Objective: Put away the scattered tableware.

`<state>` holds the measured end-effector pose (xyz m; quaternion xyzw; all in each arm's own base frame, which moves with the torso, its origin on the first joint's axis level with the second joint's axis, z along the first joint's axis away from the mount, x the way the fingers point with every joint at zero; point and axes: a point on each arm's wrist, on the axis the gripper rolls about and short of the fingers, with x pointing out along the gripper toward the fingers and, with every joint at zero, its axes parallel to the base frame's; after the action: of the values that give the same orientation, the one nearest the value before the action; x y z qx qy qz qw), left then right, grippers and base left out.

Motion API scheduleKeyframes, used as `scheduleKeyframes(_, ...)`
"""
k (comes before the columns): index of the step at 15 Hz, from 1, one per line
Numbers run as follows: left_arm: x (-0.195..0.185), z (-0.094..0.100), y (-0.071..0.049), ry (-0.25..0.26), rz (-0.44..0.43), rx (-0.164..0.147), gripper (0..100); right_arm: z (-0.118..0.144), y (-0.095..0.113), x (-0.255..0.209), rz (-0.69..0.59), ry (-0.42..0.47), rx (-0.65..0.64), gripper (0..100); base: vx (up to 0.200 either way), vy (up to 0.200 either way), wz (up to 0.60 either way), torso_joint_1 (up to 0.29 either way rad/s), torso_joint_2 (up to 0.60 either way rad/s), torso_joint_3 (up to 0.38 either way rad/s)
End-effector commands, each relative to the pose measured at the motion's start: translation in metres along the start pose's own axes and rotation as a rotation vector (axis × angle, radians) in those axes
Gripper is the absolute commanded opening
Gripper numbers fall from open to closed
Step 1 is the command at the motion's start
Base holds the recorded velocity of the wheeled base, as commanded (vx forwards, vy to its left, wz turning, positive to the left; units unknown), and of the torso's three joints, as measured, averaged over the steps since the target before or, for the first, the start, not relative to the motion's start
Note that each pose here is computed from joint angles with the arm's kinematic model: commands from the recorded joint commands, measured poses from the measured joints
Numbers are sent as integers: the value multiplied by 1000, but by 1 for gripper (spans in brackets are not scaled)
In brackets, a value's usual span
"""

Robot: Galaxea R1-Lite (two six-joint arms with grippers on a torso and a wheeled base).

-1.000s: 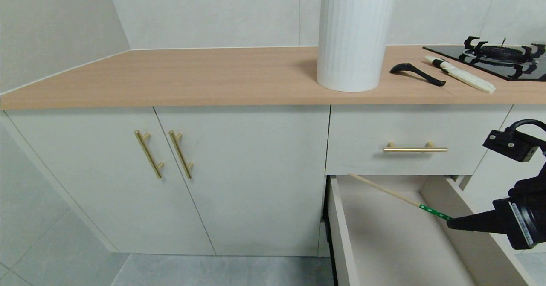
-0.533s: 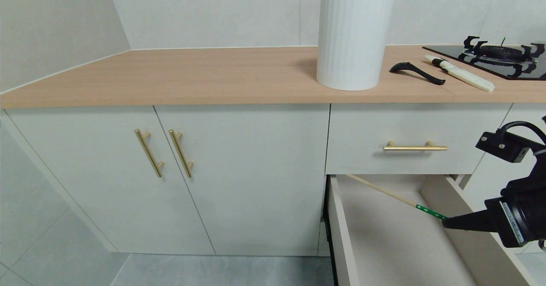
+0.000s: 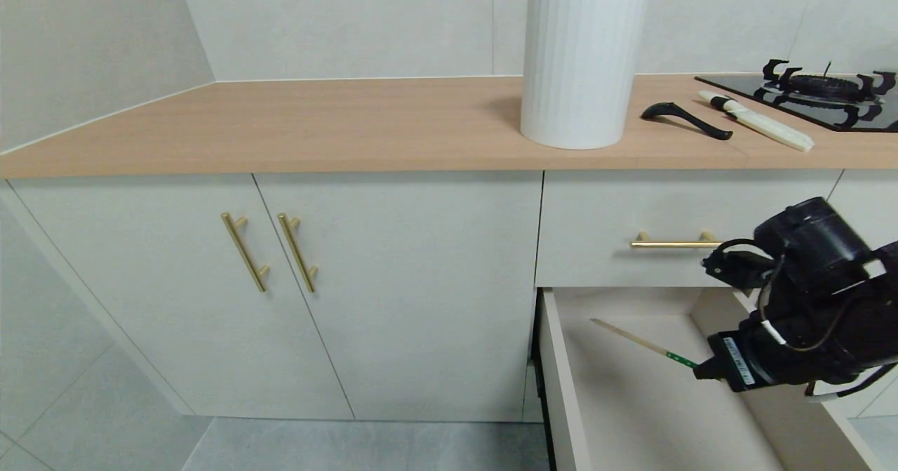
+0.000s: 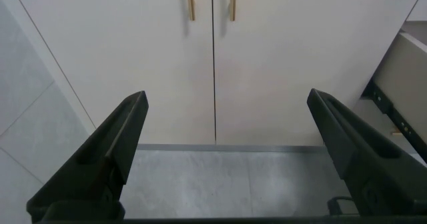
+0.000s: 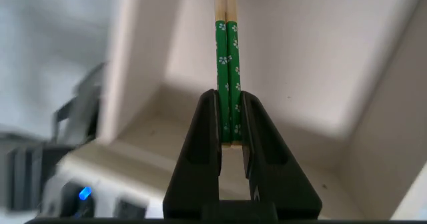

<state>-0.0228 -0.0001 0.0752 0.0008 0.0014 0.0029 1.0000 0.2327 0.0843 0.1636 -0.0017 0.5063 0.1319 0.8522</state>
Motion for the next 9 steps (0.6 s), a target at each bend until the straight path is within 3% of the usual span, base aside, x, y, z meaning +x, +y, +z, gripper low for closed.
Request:
scheduleKeyframes(1, 0, 0, 0, 2, 0, 0, 100, 5, -2, 60, -36, 121, 43, 0, 0, 0, 0, 0, 0, 0)
scheduleKeyframes(5, 0, 0, 0, 2, 0, 0, 100, 5, -3, 121, -52, 169, 124, 0, 0, 0, 0, 0, 0, 0)
scheduleKeyframes(9, 0, 0, 0, 2, 0, 0, 100, -7, 5, 151, -58, 248, 110, 0, 0, 0, 0, 0, 0, 0)
